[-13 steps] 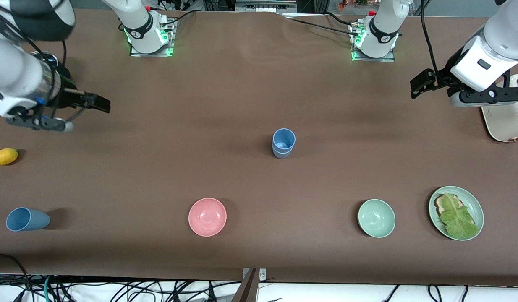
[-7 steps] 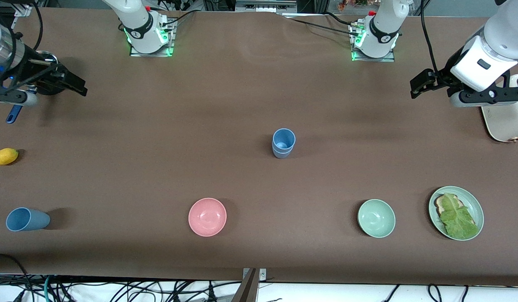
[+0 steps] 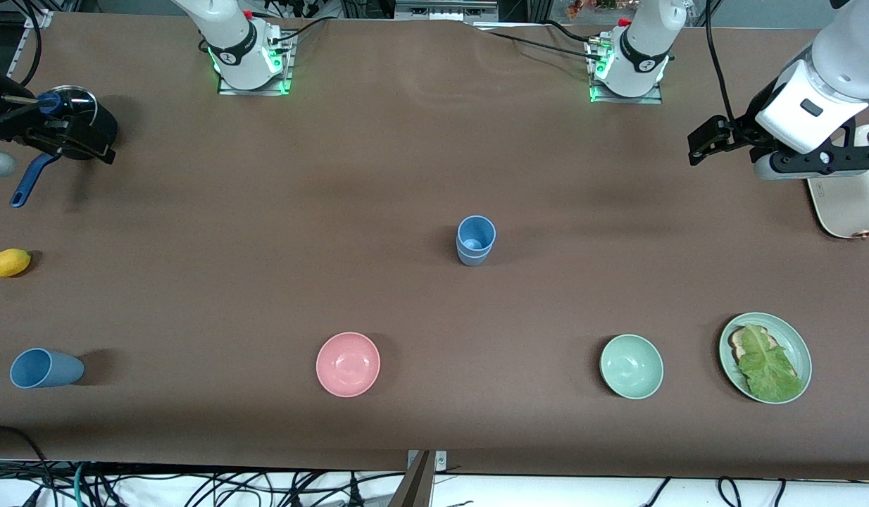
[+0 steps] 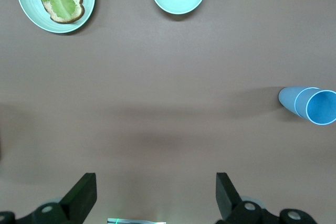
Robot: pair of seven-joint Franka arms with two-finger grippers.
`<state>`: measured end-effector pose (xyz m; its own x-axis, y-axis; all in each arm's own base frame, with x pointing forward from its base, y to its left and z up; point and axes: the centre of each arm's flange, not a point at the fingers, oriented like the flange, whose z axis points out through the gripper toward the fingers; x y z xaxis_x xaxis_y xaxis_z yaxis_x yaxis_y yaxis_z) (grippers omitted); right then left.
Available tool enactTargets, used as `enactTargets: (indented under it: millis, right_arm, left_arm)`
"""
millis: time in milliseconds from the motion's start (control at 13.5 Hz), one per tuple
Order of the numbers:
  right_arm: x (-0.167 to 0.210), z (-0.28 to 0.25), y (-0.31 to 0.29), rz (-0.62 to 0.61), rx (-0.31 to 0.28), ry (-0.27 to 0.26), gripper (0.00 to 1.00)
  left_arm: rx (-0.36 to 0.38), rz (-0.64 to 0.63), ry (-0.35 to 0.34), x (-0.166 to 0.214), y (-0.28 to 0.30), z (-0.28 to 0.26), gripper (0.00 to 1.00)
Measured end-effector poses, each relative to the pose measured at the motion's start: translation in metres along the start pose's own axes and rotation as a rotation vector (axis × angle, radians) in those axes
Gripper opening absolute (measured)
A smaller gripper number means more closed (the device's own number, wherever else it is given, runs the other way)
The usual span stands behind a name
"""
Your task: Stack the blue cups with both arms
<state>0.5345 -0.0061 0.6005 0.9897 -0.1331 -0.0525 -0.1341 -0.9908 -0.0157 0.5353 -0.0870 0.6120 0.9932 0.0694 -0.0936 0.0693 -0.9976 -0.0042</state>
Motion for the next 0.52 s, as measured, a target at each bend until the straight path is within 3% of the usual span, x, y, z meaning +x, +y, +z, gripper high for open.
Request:
enactTargets:
  millis: [520]
  right_arm:
    - [0.0059,0.005,-0.0044,-0.009,-0.001,0.01,1.0]
  left_arm:
    - [0.0,0.0,0.0,0.0,0.0001,0.0,1.0]
